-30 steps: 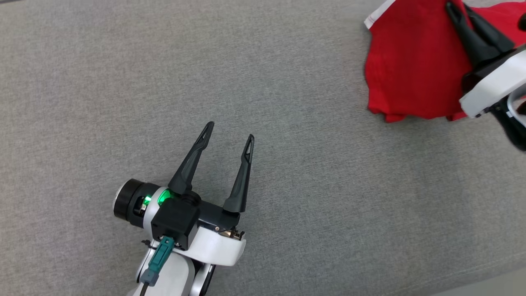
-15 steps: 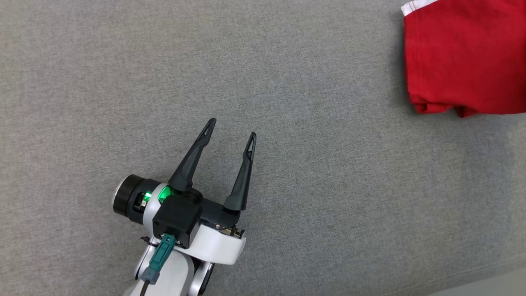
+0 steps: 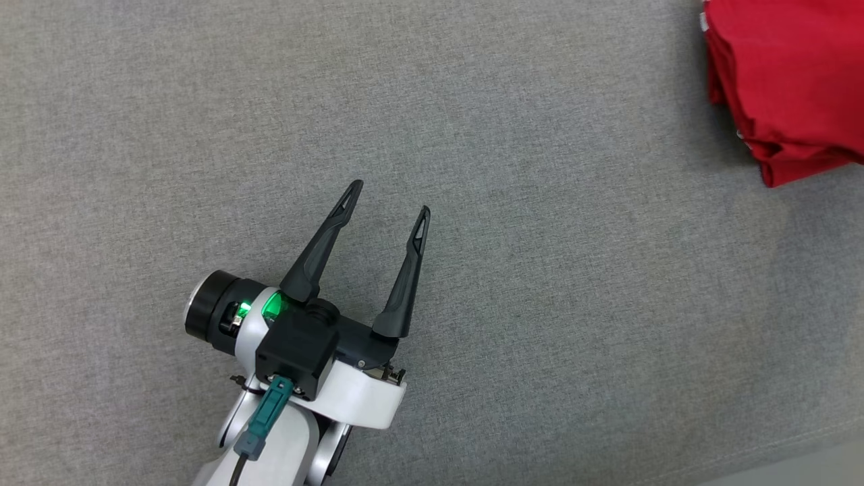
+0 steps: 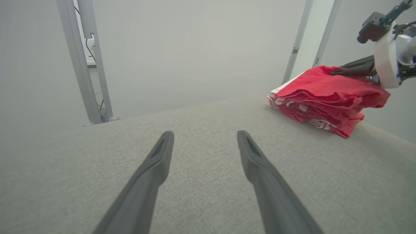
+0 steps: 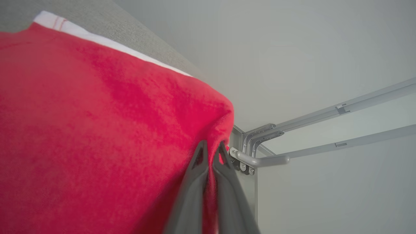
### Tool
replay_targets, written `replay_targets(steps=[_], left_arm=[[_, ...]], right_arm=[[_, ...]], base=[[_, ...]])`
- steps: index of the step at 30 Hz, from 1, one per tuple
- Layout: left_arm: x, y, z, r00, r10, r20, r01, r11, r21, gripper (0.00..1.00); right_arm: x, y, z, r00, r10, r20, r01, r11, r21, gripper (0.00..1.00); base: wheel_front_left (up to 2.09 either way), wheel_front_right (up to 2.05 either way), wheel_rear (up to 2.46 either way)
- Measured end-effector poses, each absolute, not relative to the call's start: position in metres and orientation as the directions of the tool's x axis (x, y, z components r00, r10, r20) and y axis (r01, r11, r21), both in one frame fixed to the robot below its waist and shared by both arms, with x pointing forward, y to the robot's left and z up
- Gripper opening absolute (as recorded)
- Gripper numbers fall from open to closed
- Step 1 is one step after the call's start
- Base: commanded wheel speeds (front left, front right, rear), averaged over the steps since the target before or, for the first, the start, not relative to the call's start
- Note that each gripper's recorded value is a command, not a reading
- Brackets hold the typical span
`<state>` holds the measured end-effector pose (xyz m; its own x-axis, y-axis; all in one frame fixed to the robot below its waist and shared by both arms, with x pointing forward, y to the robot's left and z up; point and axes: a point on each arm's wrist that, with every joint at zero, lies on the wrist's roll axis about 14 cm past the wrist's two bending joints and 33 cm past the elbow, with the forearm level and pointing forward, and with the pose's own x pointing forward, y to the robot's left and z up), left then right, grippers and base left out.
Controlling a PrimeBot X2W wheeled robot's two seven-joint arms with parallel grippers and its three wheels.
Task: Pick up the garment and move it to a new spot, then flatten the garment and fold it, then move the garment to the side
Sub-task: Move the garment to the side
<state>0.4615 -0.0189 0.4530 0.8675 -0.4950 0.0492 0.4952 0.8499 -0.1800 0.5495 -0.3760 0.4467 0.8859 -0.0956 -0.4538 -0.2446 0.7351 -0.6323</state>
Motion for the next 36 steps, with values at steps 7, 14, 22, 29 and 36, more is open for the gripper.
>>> replay_targets(steps=[7,14,22,29,36], left_arm=[[0.464,-0.014,0.454,0.871,-0.489,0.049,0.490,0.856,-0.166,1.00],[0.463,-0.013,0.459,0.871,-0.488,0.055,0.490,0.857,-0.159,1.00],[0.457,-0.001,0.477,0.897,-0.435,0.078,0.442,0.882,-0.164,1.00],[0.449,0.047,0.491,0.962,-0.264,0.075,0.273,0.944,-0.184,1.00],[0.424,0.091,0.495,0.990,-0.134,0.052,0.141,0.974,-0.179,1.00]], right_arm=[[0.561,-0.394,0.467,0.899,-0.155,-0.409,-0.195,0.695,-0.692,1.00],[0.577,-0.386,0.506,0.952,-0.124,-0.279,-0.124,0.678,-0.724,1.00],[0.573,-0.268,0.502,0.988,0.103,-0.118,-0.151,0.834,-0.531,1.00],[0.529,-0.161,0.504,0.957,0.289,-0.010,-0.279,0.916,-0.289,1.00],[0.473,-0.101,0.520,0.922,0.377,0.091,-0.369,0.925,-0.094,1.00]], base=[[0.00,0.00,0.00],[0.00,0.00,0.00],[0.00,0.00,0.00],[0.00,0.00,0.00],[0.00,0.00,0.00]])
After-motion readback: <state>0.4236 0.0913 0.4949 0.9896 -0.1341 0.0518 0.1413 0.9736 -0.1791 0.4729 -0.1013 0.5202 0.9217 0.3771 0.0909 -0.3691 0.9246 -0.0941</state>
